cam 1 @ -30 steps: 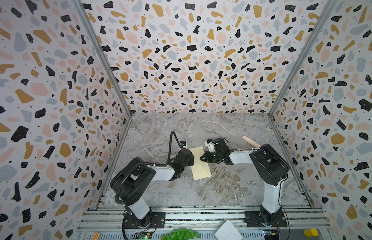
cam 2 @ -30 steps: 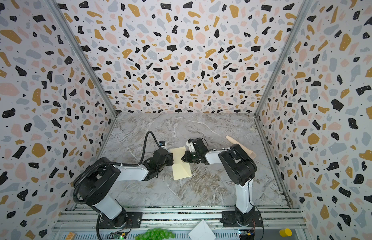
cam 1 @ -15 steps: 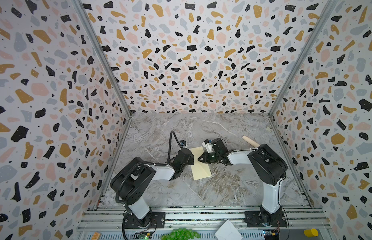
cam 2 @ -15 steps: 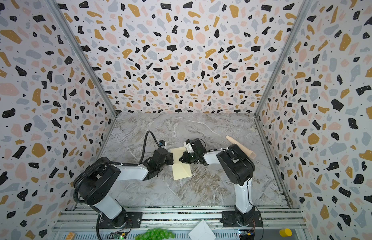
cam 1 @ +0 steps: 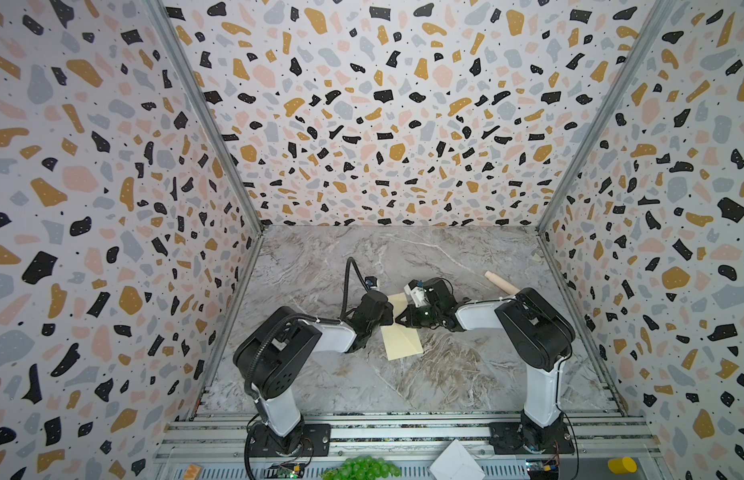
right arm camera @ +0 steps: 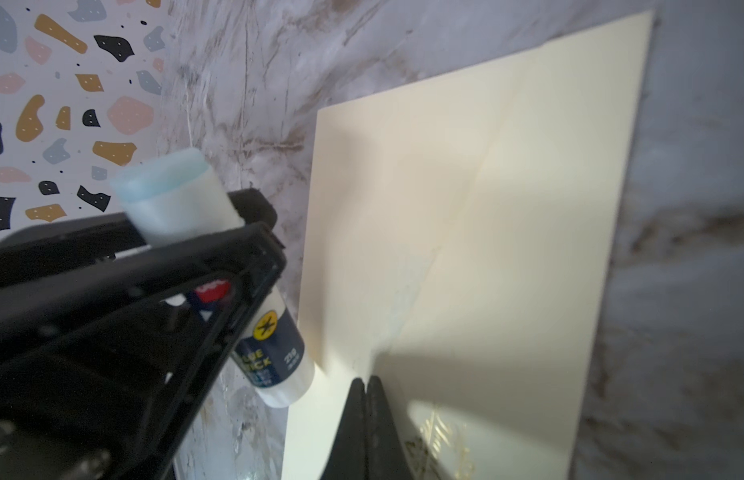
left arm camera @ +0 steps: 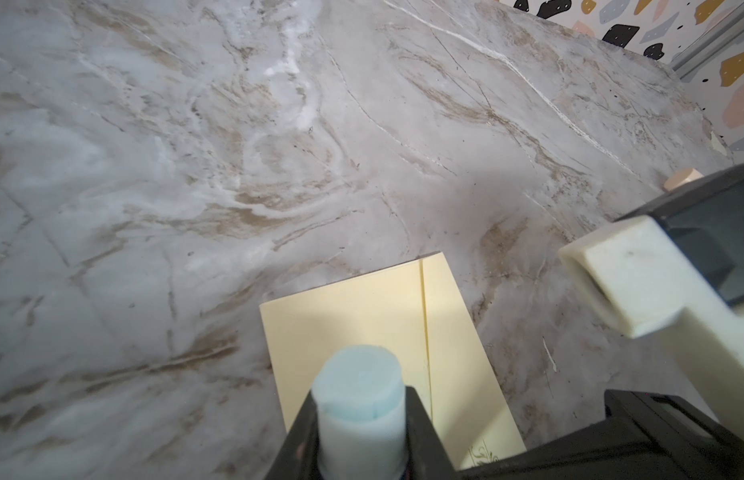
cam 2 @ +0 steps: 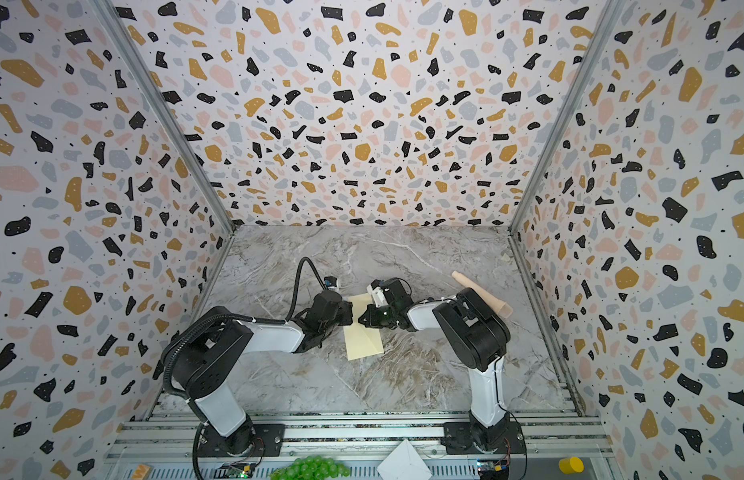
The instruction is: Place the letter into the envelope and seal it
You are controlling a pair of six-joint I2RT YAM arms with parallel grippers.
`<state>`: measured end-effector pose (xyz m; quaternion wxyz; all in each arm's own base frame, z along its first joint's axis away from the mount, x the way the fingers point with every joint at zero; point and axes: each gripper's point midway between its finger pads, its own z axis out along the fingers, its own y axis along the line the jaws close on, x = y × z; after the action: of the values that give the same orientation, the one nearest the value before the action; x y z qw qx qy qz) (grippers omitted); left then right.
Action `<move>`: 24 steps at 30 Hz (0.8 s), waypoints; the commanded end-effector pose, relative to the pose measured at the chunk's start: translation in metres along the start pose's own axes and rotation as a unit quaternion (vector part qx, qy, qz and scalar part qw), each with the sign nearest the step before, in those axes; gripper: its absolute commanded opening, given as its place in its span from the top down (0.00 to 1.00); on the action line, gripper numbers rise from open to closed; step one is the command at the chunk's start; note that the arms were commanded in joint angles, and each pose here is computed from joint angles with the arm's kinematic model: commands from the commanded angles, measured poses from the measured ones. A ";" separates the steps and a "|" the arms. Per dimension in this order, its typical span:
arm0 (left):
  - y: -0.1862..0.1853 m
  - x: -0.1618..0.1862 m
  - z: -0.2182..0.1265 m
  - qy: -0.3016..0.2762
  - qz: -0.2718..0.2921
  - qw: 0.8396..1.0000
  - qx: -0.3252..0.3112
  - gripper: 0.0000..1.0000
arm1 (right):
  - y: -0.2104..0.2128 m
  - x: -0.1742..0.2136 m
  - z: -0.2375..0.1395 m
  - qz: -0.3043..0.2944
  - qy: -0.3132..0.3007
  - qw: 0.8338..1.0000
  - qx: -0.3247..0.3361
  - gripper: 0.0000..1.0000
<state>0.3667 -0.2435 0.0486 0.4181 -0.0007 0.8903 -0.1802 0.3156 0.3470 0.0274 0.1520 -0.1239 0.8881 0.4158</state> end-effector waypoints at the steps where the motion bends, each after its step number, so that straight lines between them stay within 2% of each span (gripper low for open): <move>1: 0.011 0.016 0.007 0.021 0.008 1.000 -0.021 1.00 | -0.013 0.024 -0.003 0.007 0.032 0.999 0.026 1.00; 24: 0.020 0.022 0.011 0.027 0.013 0.999 -0.038 1.00 | -0.042 0.085 -0.039 0.020 0.064 0.996 0.062 1.00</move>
<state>0.3708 -0.2438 0.0452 0.4251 -0.0056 0.8874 -0.1784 0.2698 0.3087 0.0232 0.1458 -0.1414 0.8915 0.4050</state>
